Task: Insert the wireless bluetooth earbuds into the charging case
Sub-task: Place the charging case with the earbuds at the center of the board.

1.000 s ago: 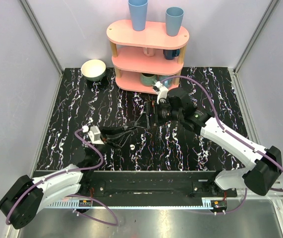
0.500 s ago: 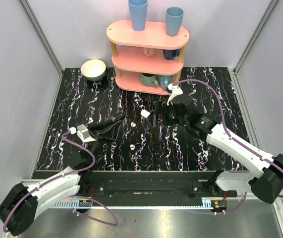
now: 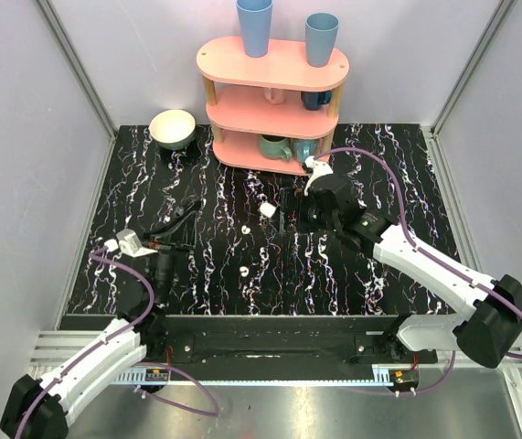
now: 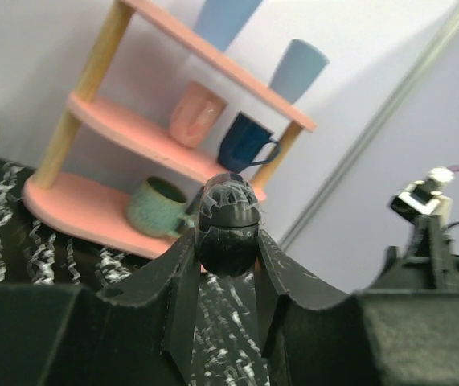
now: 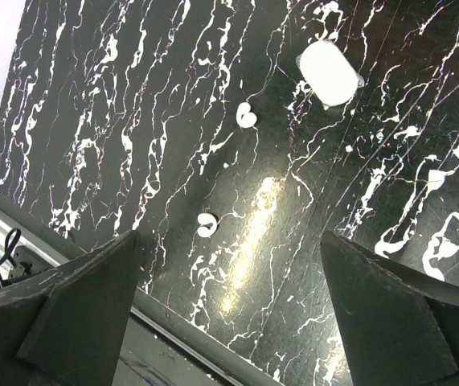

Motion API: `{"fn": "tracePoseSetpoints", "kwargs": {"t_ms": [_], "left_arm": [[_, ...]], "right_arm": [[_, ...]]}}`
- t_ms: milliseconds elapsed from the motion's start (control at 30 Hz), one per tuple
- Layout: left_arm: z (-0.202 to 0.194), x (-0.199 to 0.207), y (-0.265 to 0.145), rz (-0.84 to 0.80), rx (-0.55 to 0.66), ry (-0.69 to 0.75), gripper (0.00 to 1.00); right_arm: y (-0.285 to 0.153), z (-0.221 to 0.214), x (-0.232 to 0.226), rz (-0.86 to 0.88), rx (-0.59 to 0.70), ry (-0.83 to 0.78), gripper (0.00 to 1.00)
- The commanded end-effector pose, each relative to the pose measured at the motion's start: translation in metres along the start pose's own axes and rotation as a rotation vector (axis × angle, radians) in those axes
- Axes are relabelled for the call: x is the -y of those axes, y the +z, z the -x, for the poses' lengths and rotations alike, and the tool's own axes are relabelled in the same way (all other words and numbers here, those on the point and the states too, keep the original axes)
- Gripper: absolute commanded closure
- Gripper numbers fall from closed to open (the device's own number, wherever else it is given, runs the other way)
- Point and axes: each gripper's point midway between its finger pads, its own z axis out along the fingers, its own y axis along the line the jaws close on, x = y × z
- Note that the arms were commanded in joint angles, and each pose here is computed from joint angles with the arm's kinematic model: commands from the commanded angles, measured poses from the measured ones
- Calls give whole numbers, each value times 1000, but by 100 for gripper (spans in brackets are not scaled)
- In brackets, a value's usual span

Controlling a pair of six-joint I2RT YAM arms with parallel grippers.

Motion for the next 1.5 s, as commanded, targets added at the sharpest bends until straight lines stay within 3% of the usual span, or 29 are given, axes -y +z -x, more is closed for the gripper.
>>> {"fn": "tracePoseSetpoints", "kwargs": {"t_ms": [0, 233, 333, 467, 533, 567, 800, 1267, 1467], "left_arm": [[-67, -73, -42, 173, -210, 23, 100], [-93, -87, -45, 121, -381, -43, 100], [-94, -73, -37, 30, -397, -62, 100], [-107, -59, -27, -70, -449, -164, 100], [-114, -65, -26, -55, -466, -208, 100], [-129, -70, -32, -31, -532, -253, 100], [-118, -75, -22, -49, -478, -153, 100], [-129, -91, -19, 9, -515, -228, 100], [-135, -92, -23, 12, -551, -272, 95]], "right_arm": [[-1, 1, -6, 23, 7, 12, 0], [10, -3, -5, 16, -22, 9, 0], [10, -6, -10, 40, -41, 5, 0], [17, -9, -4, 18, -53, -13, 0], [21, -10, -2, 7, -64, -18, 0], [22, -10, -2, 3, -67, -17, 0], [27, -2, -9, 10, -72, 10, 0], [29, 19, 12, -165, -37, 2, 0], [25, 30, 18, -273, -63, 36, 0]]}}
